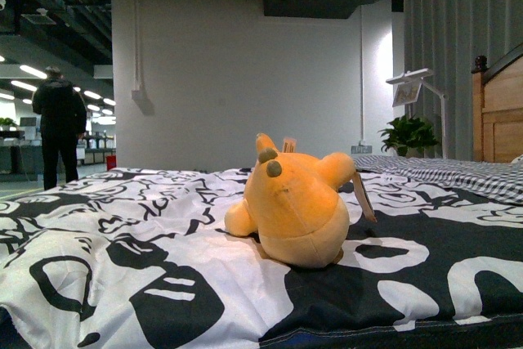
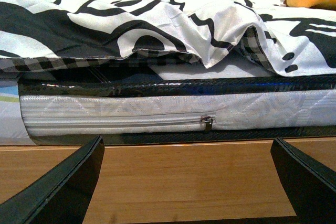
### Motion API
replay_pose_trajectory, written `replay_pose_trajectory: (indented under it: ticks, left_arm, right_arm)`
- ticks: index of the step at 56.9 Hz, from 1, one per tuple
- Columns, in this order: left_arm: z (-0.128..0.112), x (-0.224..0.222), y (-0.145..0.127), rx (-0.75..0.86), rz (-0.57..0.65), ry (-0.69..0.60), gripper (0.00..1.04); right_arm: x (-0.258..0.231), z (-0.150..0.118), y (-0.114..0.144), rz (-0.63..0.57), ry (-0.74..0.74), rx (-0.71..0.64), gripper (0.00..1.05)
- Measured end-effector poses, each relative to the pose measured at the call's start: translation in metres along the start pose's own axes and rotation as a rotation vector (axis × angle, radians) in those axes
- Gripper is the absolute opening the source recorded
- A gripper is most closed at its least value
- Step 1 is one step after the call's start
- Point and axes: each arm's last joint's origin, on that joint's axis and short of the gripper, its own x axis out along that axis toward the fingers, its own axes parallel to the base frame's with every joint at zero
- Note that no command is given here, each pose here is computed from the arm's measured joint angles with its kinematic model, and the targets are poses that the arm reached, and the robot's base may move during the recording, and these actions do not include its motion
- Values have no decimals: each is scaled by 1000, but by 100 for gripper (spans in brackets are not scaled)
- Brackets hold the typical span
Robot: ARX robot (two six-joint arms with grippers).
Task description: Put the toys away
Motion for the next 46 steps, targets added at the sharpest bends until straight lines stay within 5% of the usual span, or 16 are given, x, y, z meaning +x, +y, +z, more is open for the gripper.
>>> replay_pose_trajectory:
  ticks: [10,46]
  left_arm:
    - [0,0,0,0,0,0,99]
    - [0,0,0,0,0,0,99]
  right_arm:
    - [9,4,1,-120,-9,-2,103]
    - [111,85,57,64,-131,-32,103]
